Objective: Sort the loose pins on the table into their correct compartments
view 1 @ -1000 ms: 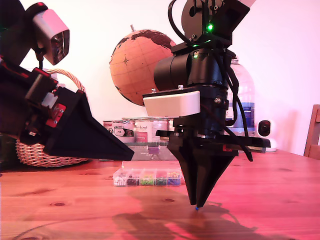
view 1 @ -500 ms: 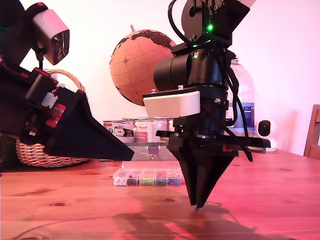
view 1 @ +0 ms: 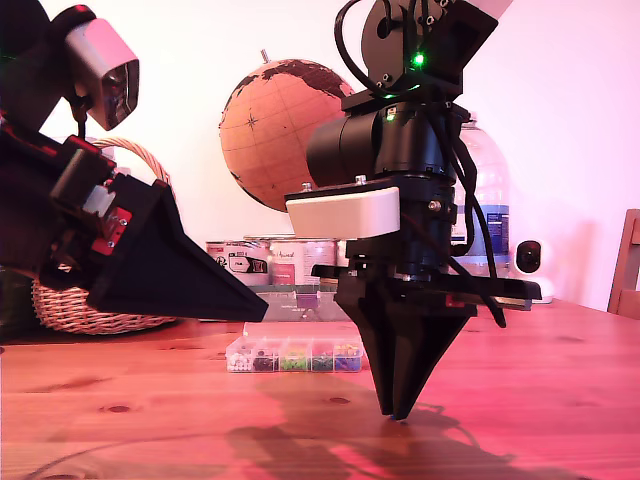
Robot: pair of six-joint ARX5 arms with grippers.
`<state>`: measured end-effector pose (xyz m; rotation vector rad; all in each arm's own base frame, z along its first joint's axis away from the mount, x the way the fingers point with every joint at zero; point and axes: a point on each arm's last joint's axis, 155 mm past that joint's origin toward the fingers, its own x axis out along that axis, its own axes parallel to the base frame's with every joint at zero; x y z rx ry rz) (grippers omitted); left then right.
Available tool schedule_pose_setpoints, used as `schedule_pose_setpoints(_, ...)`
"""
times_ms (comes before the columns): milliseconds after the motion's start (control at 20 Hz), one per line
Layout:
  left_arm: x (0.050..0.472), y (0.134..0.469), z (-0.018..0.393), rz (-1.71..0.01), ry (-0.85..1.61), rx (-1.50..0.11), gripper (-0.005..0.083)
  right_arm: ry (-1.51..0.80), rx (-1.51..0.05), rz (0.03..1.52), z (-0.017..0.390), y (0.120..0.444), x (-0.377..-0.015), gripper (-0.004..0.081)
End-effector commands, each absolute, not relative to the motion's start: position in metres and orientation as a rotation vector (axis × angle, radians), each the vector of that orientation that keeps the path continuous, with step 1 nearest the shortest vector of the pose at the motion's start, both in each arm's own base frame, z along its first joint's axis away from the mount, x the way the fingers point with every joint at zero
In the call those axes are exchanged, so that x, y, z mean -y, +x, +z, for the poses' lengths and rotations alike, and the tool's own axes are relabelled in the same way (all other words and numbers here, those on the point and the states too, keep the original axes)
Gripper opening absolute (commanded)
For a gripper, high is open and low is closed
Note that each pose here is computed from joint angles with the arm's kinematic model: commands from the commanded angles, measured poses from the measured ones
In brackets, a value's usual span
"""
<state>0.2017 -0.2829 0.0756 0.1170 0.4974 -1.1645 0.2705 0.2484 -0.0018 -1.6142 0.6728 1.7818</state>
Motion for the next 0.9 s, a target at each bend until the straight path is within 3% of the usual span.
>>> schedule_pose_setpoints(0,0.2828,0.201,0.074,-1.165,0.116,-0.503,-0.0021,-1.612,-0.702,1.812,-0.0136,0.2647,-0.2487,0.0071)
schedule_pose_setpoints(500,0.2828,0.201,0.074,-1.165,0.116,-0.503,-0.0021,-1.614,-0.692,1.806,-0.0152,0.267,-0.2507,0.0064)
schedule_pose_setpoints(650,0.2828,0.201,0.074,-1.165,0.116,-0.503,-0.0021,-1.616,-0.684,1.8,-0.0152,0.2686,-0.252,-0.0013)
schedule_pose_setpoints(850,0.2828,0.201,0.074,-1.165,0.116,-0.503,-0.0021,-1.61,-0.692,1.795,-0.0152,0.2685,-0.2519,-0.0013)
